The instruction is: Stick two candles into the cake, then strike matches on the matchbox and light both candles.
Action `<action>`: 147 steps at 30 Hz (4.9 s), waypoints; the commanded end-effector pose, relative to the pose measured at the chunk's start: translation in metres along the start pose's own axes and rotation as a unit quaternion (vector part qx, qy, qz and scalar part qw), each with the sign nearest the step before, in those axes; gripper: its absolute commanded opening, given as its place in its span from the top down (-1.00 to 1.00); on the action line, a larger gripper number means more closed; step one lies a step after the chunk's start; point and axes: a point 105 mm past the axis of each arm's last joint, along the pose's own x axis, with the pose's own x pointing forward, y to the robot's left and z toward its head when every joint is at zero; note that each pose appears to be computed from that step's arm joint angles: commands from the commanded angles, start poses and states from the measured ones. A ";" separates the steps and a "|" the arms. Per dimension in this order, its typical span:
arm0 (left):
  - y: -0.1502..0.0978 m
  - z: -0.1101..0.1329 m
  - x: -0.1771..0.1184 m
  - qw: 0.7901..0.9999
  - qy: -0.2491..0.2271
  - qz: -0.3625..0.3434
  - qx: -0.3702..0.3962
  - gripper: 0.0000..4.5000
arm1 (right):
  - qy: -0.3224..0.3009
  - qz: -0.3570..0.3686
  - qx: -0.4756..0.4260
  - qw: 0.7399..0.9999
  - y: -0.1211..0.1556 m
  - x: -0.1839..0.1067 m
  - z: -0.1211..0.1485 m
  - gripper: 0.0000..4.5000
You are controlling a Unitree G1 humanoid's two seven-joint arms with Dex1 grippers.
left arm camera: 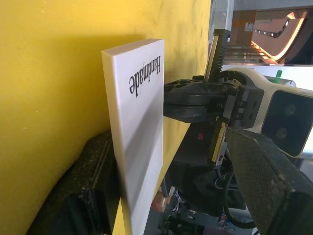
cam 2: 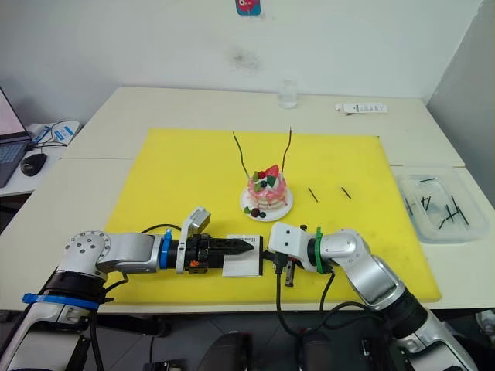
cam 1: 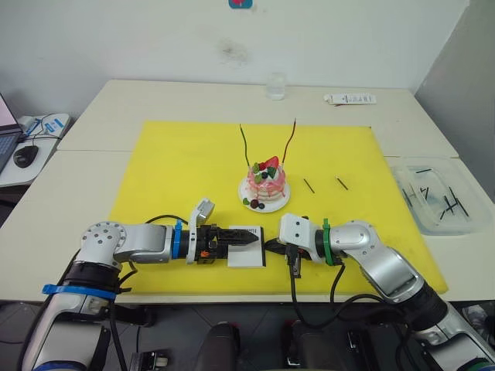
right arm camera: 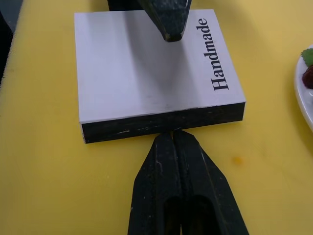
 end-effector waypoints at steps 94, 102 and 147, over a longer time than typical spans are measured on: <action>-0.092 -0.005 -0.007 0.874 -0.215 -0.079 0.428 1.00 | -0.114 -0.411 0.246 0.870 -0.133 -0.047 -0.046 -0.29; -0.090 -0.004 -0.008 0.874 -0.217 -0.069 0.430 1.00 | -0.113 -0.411 0.278 0.861 -0.135 -0.038 -0.052 -0.29; -0.081 -0.009 -0.009 0.882 -0.196 -0.068 0.422 1.00 | -0.117 -0.182 0.154 0.964 -0.051 -0.107 0.003 0.97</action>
